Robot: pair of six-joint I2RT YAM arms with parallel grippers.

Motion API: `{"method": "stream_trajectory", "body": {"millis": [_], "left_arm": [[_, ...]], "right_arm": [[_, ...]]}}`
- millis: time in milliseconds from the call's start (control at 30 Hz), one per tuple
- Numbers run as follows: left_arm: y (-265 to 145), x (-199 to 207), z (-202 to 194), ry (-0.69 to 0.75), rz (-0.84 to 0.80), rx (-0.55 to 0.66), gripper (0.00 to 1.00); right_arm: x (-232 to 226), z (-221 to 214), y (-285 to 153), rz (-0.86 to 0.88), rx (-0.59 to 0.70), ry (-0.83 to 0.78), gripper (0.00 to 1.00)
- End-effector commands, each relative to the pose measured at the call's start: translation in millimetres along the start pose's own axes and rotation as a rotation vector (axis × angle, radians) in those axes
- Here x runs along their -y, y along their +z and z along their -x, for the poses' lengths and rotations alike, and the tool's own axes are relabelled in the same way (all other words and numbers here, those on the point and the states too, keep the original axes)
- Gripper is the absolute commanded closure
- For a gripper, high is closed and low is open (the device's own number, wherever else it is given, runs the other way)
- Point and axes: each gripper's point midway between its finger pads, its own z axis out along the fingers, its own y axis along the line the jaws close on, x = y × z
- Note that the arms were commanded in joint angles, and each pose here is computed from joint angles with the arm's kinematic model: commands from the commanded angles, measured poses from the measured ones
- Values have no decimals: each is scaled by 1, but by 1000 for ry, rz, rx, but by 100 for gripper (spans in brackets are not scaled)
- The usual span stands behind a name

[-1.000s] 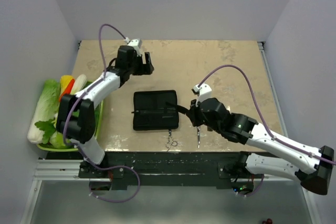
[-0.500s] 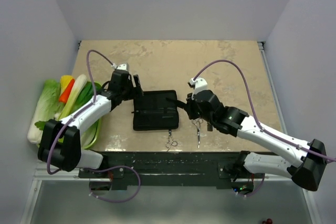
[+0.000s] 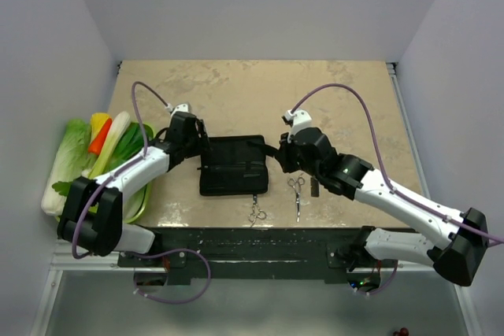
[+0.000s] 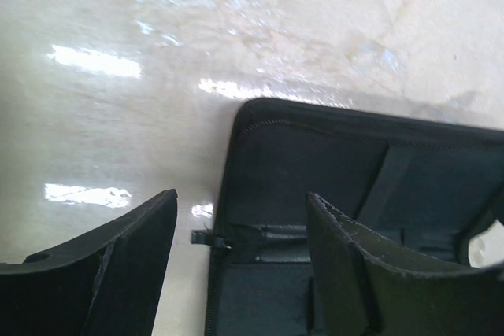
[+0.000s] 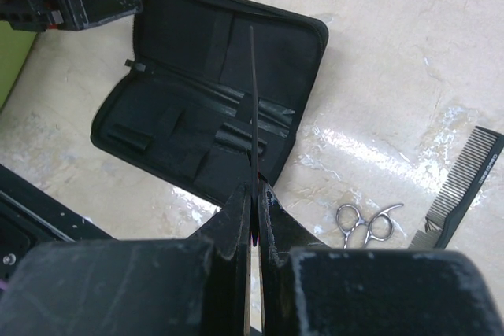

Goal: Sort the hair-cutting tools
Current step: Place the comb in the hairdressing tool bag.

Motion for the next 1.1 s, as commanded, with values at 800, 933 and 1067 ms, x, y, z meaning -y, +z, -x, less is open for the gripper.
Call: {"method": "stream_trajectory", "body": {"millis": [800,933,1067], "left_arm": [[48,-22,3,73,266,28,20],[55,-25,-4,71,281,13,20],[58,-31,-8,75,304,3,20]], "right_arm": [[-4,35,24,109,24,41,100],[-7,32,30,157,0,49,100],[-5,24,42,184,-40,63,100]]}}
